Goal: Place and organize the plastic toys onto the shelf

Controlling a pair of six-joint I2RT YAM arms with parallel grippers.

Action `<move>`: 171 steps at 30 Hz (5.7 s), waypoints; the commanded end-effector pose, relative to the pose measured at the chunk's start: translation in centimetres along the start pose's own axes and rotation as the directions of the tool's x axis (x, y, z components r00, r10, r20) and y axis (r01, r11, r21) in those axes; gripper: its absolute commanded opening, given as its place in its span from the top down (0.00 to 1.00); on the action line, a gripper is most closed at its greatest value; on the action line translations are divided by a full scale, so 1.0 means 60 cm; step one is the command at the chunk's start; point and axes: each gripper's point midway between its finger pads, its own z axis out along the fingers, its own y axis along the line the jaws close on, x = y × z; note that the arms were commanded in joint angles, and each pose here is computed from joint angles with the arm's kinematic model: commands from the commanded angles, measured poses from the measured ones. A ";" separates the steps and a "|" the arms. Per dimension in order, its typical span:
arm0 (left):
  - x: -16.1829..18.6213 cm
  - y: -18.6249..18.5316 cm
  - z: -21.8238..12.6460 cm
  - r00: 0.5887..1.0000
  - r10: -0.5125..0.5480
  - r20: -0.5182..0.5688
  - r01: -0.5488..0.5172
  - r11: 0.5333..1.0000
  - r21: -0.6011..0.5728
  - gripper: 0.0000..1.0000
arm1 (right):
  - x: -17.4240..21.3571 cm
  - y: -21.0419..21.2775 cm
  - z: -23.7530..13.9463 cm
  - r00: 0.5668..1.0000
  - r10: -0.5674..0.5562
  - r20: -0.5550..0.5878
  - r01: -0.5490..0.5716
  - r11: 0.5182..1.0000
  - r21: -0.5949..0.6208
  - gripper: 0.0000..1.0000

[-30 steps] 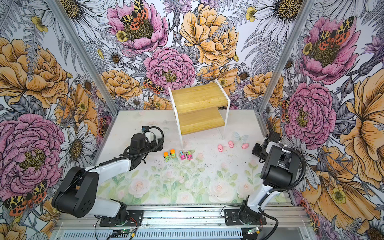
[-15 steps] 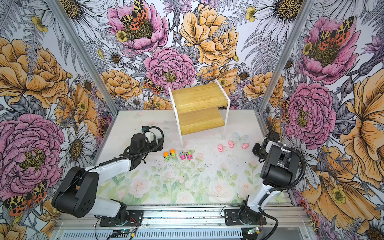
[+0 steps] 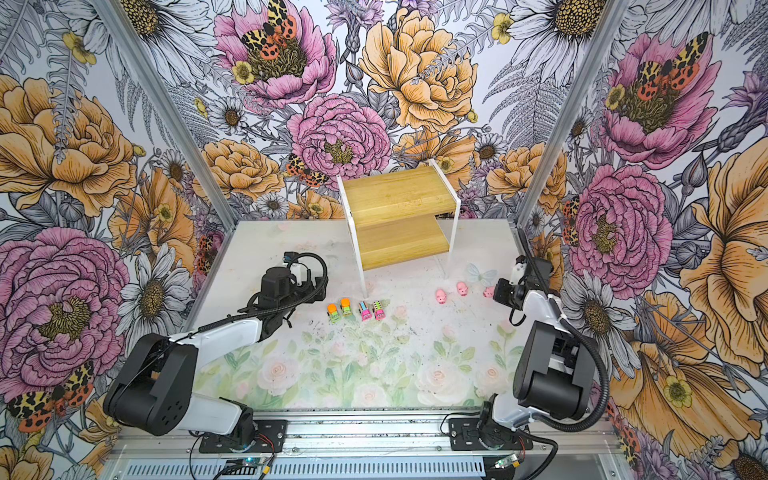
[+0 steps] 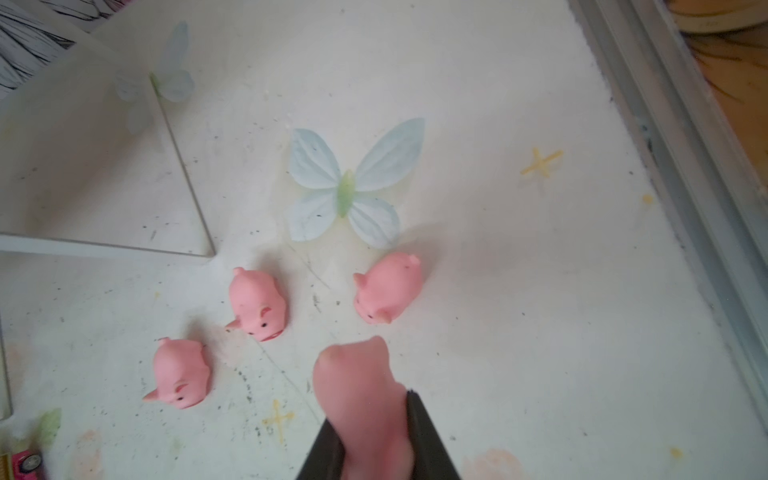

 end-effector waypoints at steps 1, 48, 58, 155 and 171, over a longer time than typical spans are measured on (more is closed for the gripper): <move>-0.018 -0.003 -0.012 0.999 0.012 0.032 -0.012 1.000 -0.007 0.01 | -0.023 0.068 -0.031 0.993 -0.086 0.083 0.095 0.989 -0.112 0.76; -0.010 0.007 -0.015 0.999 0.044 0.022 -0.043 0.998 -0.037 0.01 | -0.091 0.397 -0.072 0.818 -0.325 0.475 0.480 0.841 -0.251 0.76; -0.009 0.006 -0.015 0.999 0.046 0.021 -0.045 0.998 -0.031 0.01 | -0.099 0.385 -0.047 0.830 -0.309 0.464 0.437 0.878 -0.196 0.76; -0.002 0.003 -0.008 0.999 0.050 0.001 -0.050 0.998 -0.022 0.01 | -0.110 0.365 0.035 0.873 -0.265 0.409 0.359 0.917 -0.172 0.56; -0.002 0.003 -0.008 0.999 0.050 0.001 -0.050 0.999 -0.021 0.01 | -0.094 0.381 0.029 0.845 -0.298 0.445 0.426 0.877 -0.223 0.66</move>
